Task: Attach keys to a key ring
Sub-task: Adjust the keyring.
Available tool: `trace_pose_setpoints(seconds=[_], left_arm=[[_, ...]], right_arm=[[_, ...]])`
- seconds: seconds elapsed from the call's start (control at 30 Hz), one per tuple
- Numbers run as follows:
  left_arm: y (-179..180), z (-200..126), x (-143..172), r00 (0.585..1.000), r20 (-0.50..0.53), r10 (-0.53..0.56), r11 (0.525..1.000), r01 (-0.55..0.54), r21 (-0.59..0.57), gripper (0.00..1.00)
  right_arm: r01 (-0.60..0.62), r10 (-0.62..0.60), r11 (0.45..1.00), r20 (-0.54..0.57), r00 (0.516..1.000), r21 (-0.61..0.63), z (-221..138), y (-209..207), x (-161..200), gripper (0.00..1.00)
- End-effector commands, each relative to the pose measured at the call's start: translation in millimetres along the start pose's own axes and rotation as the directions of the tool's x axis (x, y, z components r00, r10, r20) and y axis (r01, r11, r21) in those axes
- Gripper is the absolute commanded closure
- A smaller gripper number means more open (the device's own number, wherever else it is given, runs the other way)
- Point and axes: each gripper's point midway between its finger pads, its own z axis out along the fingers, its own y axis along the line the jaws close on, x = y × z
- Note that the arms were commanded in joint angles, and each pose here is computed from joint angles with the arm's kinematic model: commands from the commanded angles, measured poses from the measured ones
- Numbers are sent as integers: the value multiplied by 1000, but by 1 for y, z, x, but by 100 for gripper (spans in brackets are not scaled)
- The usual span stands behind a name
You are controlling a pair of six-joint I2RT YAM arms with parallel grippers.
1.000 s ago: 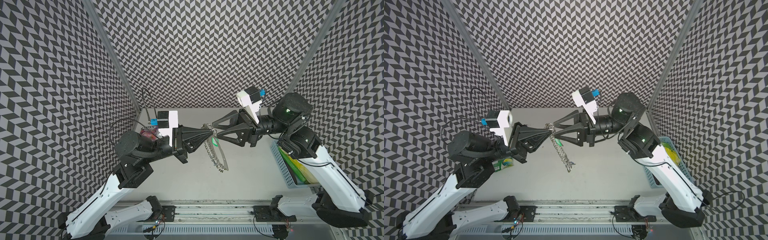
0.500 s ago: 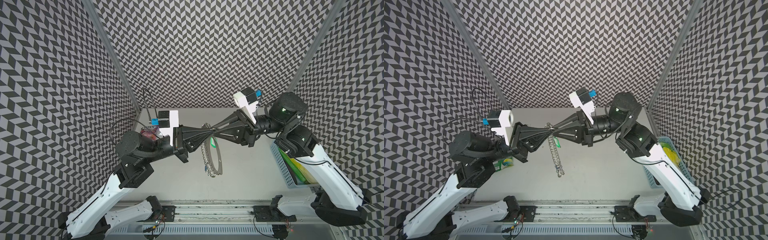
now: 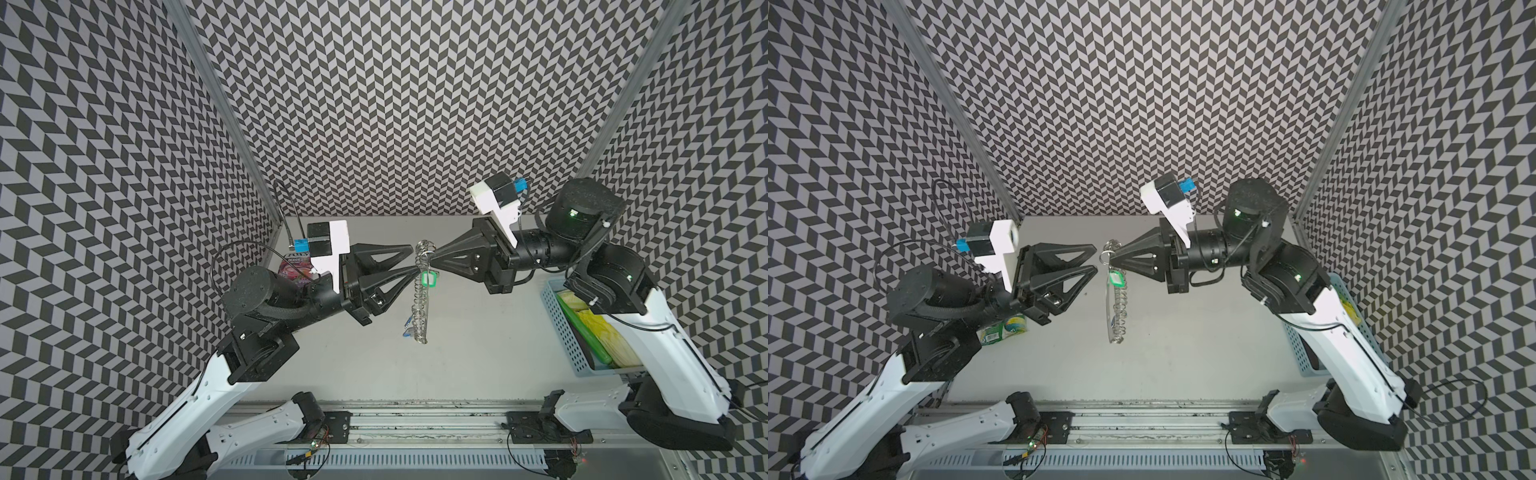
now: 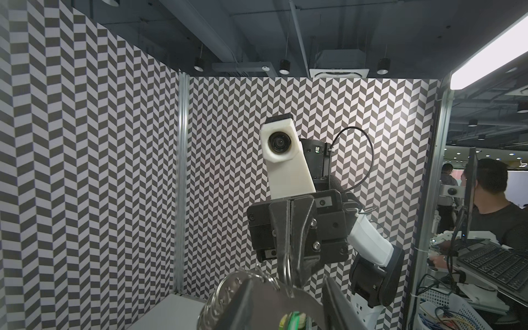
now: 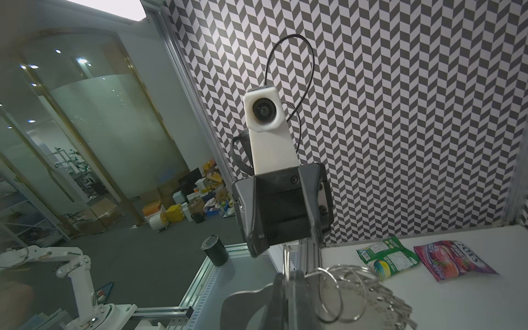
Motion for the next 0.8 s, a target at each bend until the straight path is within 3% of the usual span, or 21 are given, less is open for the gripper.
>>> trace_pose_setpoints(seconds=[0.0, 0.13, 0.33, 0.77], left_arm=[[5, -5, -7, 1000, 1, 17, 998, -17, -54, 53], [10, -8, -6, 999, -15, 29, 995, -30, -92, 51], [18, -6, 20, 988, -155, 18, 992, -37, -117, 48], [24, -16, 77, 941, -337, -34, 989, -16, -145, 43]], right_arm=[[30, -26, 994, -35, 999, 104, -5, -11, 3, 100], [-6, 31, 974, -103, 994, 226, -9, -31, 13, 100], [-87, 152, 933, -164, 975, 349, -14, -53, 32, 100], [-204, 286, 882, -138, 948, 424, -4, -78, 36, 100]])
